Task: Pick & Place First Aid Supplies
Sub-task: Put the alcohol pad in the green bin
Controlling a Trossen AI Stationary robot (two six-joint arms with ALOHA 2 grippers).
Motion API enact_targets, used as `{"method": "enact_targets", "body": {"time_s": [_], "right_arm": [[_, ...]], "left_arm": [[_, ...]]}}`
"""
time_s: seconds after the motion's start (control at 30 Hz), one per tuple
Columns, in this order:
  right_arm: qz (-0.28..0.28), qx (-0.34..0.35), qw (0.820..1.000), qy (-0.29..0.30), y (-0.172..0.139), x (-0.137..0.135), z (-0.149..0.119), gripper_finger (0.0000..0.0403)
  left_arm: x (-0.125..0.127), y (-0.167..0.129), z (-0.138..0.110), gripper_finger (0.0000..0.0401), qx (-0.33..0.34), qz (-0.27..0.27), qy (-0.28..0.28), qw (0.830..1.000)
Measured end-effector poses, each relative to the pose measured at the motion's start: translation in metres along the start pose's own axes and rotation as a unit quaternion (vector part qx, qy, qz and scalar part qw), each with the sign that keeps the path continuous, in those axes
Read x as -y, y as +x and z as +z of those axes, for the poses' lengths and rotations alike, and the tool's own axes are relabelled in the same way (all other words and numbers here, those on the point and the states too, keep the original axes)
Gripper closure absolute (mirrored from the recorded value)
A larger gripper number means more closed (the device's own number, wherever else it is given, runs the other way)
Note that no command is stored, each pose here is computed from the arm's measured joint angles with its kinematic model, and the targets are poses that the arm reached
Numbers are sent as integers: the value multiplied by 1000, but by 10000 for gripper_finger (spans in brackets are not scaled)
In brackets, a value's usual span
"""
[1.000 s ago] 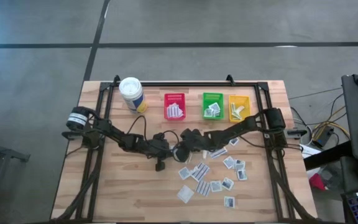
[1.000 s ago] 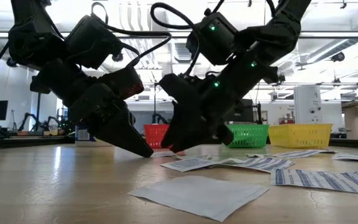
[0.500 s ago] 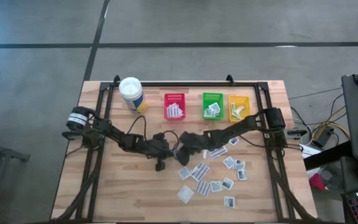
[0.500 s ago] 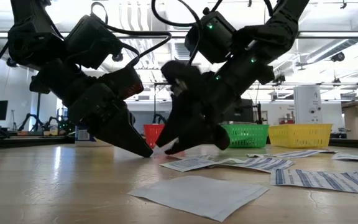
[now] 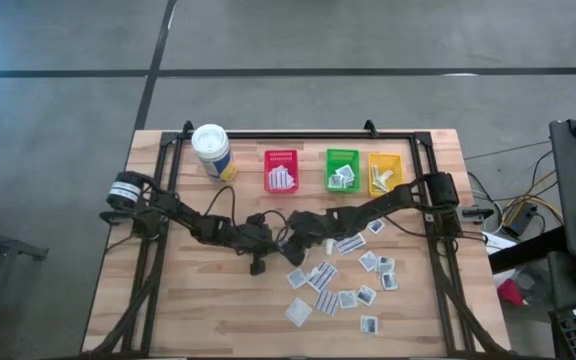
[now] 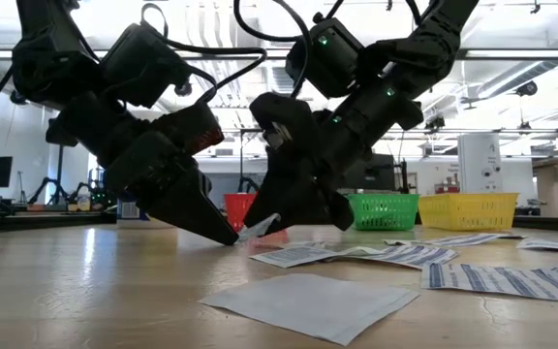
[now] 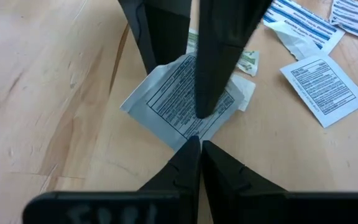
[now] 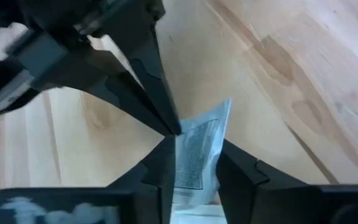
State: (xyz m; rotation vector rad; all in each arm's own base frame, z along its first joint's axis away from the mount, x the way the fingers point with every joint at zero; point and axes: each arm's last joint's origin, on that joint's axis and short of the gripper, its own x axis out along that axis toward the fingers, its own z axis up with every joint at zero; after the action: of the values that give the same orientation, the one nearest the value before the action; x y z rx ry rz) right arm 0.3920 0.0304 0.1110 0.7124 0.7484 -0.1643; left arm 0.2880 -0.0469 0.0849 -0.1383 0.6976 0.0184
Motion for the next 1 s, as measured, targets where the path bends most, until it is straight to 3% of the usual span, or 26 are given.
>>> {"method": "enact_targets", "body": {"time_s": [0.4,0.7,1.0], "right_arm": [[-4,-4,1000,-16,0,1,-1,391],[-24,-10,999,-31,-10,8,8,394],[-83,15,994,-64,-49,12,27,394]], "left_arm": [[0,-1,3,371,11,-1,5,1000],[1,-19,15,371,17,12,32,999],[0,-28,20,371,17,23,39,999]]}}
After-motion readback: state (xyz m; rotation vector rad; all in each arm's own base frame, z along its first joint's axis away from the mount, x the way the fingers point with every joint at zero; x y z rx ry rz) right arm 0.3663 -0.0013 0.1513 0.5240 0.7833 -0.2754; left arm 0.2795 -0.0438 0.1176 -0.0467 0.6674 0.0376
